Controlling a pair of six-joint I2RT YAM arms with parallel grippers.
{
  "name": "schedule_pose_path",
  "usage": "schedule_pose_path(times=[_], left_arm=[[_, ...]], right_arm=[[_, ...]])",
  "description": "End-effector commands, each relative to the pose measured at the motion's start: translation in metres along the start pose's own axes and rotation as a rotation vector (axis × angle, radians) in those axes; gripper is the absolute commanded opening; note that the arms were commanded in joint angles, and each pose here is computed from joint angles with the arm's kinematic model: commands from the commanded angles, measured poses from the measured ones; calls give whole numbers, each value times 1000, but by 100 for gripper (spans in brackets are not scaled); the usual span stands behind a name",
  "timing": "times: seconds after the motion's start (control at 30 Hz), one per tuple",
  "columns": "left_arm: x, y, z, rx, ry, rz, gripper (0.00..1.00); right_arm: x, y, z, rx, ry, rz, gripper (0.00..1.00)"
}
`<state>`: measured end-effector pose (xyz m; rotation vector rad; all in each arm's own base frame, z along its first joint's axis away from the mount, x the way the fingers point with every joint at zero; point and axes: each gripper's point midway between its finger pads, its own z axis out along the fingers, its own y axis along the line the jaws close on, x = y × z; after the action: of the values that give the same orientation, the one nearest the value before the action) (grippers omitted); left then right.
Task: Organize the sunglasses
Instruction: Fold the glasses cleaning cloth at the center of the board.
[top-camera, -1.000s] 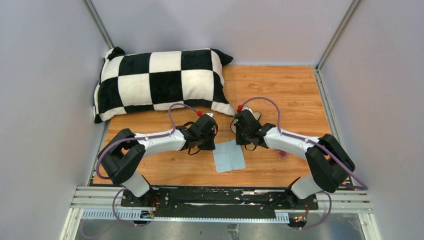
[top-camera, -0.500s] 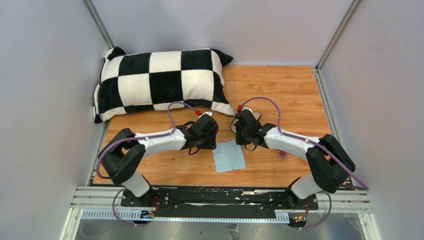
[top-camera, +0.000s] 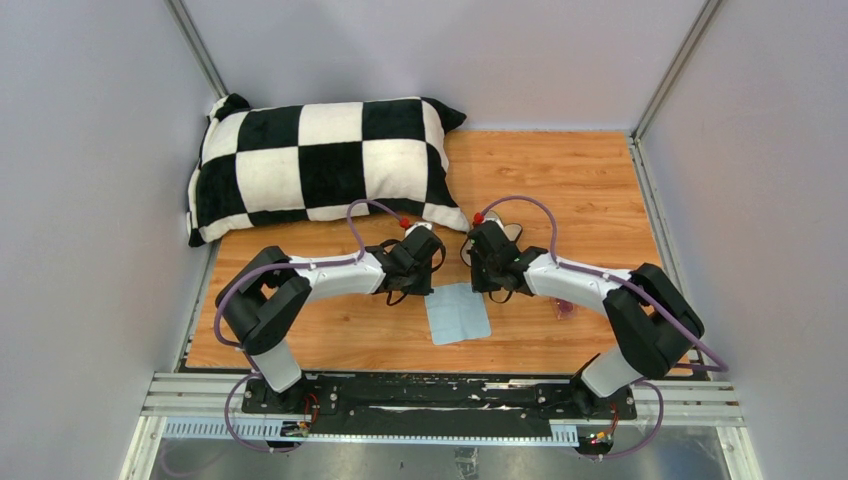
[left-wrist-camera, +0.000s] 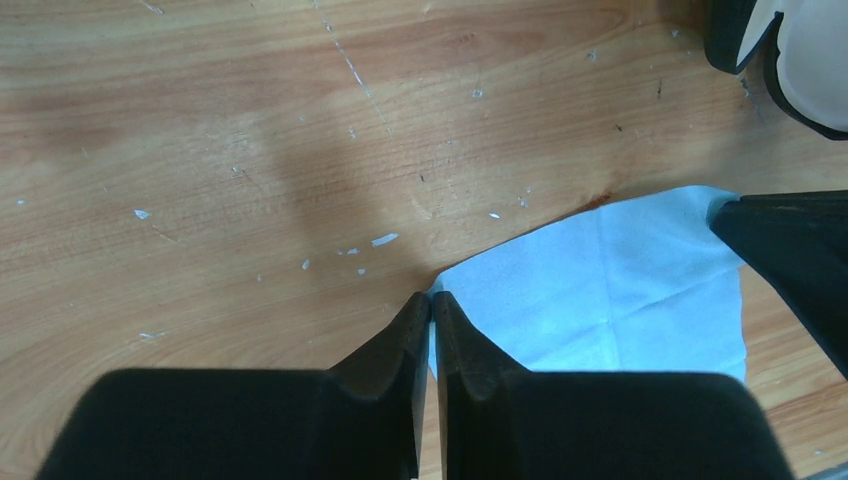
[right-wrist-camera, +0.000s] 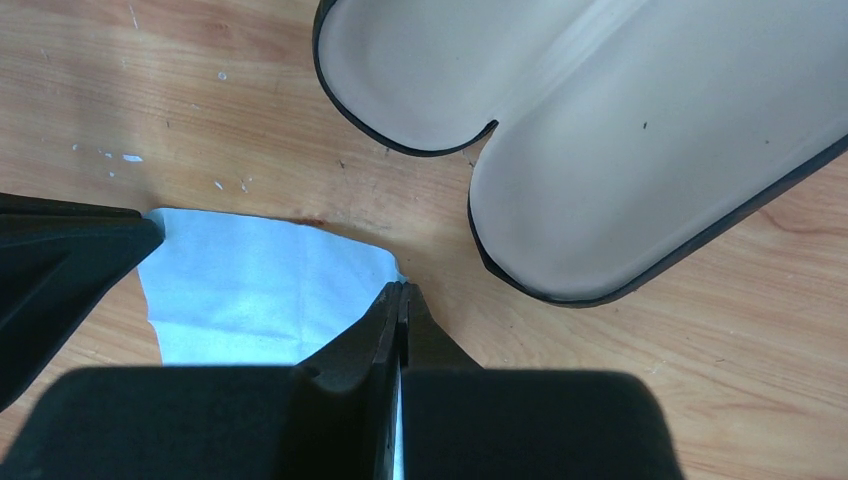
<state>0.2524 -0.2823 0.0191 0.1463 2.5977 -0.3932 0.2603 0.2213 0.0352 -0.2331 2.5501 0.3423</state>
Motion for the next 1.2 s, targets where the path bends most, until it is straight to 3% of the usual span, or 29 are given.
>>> schedule_pose_path(times=[0.0,0.07,0.53,1.17], left_arm=[[5,3,6,-22,19,20,8],[6,1,6,-14,25,21,0],[3,-21,-12,141,-4,29,0],[3,-27,-31,215,-40,45,0]], right_arm=[[1,-5,2,21,20,11,0],[1,-5,2,21,19,11,0],[2,-8,-3,35,21,14,0],[9,-14,-18,22,-10,28,0]])
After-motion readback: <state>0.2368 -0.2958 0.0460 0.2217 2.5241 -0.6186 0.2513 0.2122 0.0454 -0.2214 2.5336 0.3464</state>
